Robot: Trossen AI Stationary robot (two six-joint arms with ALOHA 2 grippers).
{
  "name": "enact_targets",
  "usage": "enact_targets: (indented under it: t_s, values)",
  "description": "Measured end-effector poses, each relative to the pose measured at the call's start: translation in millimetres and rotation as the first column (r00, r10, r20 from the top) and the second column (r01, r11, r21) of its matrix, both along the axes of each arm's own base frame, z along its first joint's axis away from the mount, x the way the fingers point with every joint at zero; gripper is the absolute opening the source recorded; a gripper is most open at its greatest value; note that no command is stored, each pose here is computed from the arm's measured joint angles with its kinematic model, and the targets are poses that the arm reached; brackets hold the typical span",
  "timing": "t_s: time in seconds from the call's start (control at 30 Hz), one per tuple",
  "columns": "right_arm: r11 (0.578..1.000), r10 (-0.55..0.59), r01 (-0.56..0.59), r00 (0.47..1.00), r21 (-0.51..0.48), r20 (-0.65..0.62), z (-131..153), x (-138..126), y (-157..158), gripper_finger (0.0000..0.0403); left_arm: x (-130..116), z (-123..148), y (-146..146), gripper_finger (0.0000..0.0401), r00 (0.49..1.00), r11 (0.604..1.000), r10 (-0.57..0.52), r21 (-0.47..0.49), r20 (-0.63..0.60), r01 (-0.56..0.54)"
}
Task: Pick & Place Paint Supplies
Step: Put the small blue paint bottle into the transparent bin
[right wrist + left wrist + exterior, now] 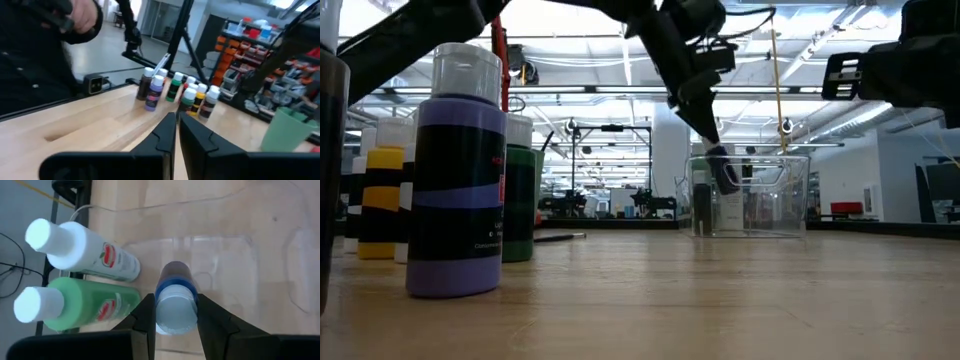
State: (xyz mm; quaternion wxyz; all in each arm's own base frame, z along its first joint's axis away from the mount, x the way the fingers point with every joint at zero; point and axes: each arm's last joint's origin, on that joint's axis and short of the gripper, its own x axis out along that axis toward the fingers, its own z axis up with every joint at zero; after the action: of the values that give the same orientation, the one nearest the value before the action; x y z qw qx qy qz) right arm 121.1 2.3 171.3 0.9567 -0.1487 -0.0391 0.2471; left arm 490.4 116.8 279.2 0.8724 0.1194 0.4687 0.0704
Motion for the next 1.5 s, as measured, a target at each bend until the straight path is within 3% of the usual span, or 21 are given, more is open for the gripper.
enact_targets:
  t_s: [0.47,1.0,1.2,1.5]
  values:
    - [0.999,-0.048,0.048,0.999,0.007,-0.005,0,1,-1,0.0016,12,-26,6,0.0096,0.997,0.997,-0.079,0.0,-0.018,0.079]
    - [0.999,-0.049,0.049,0.999,0.007,-0.012,-1,1,-1,0.0016,16,-40,21,0.0096,0.998,0.994,-0.035,0.098,-0.05,0.04]
    - [0.999,-0.049,0.049,0.999,0.005,-0.008,-1,1,-1,0.0016,17,-47,18,0.0139,0.992,0.99,-0.084,0.101,-0.09,0.093]
    - [0.999,-0.049,0.049,0.999,0.006,-0.014,-1,2,-1,0.0016,22,-57,21,0.0149,0.993,0.991,-0.079,0.105,-0.082,0.088]
